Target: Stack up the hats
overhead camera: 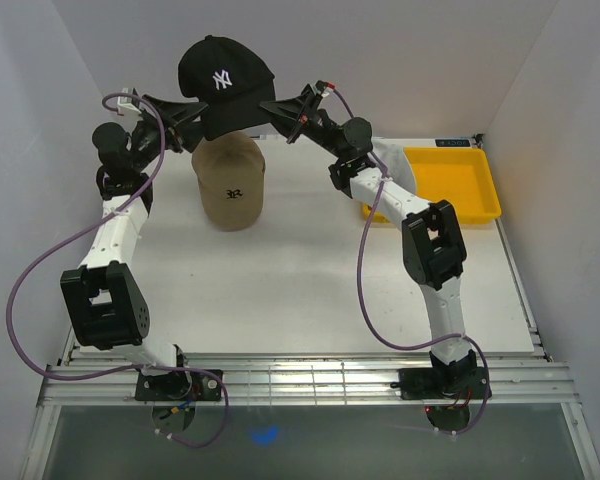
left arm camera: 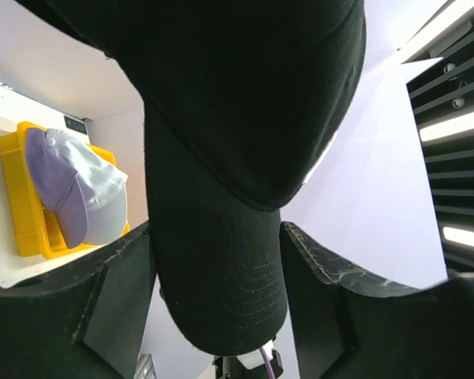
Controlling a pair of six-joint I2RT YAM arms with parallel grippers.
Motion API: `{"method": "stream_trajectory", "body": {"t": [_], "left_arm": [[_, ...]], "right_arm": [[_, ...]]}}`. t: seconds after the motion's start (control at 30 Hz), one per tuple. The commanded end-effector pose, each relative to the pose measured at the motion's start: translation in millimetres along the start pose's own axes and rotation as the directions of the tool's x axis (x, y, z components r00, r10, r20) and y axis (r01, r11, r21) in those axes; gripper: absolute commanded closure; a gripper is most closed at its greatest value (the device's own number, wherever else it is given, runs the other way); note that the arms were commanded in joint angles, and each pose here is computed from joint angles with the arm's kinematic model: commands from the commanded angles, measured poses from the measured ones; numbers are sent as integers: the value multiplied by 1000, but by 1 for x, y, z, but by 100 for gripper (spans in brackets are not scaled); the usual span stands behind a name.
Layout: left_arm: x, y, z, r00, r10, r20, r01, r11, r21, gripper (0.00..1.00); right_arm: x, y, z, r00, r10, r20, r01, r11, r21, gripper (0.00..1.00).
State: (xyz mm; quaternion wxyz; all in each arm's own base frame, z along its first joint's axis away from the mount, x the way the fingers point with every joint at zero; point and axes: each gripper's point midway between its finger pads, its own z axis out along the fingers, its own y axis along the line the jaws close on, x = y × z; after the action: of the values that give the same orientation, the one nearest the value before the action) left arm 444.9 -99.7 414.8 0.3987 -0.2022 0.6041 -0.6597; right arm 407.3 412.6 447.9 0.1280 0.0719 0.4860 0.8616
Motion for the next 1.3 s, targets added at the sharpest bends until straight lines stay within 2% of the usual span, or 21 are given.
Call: {"method": "stream_trajectory", "body": {"t": [0.0, 0.13, 0.47, 0.7, 1.03, 1.27], "left_arm": [[4, -24, -3, 999, 51, -13, -50, 997, 51, 32], [6, -23, -4, 998, 53, -19, -52, 997, 50, 47], [7, -20, -4, 998, 54, -25, -53, 998, 45, 70], [6, -12, -6, 998, 53, -26, -53, 998, 24, 80], [-6, 19, -2, 1000, 10, -20, -11, 998, -57, 97], [-11, 43, 3, 999, -10, -30, 7, 995, -101, 100]], "right_arm": [[4, 1, -2, 999, 45, -30, -46, 999, -21, 92], [0, -11, -4, 999, 46, -21, -46, 999, 18, 92], [-9, -37, -5, 998, 52, -31, -49, 993, 108, 92], [-14, -60, -8, 998, 54, -34, -47, 983, 175, 92], [-24, -94, -5, 997, 59, -59, -42, 963, 268, 92], [-30, -117, -9, 995, 77, -63, -55, 954, 295, 92]]}}
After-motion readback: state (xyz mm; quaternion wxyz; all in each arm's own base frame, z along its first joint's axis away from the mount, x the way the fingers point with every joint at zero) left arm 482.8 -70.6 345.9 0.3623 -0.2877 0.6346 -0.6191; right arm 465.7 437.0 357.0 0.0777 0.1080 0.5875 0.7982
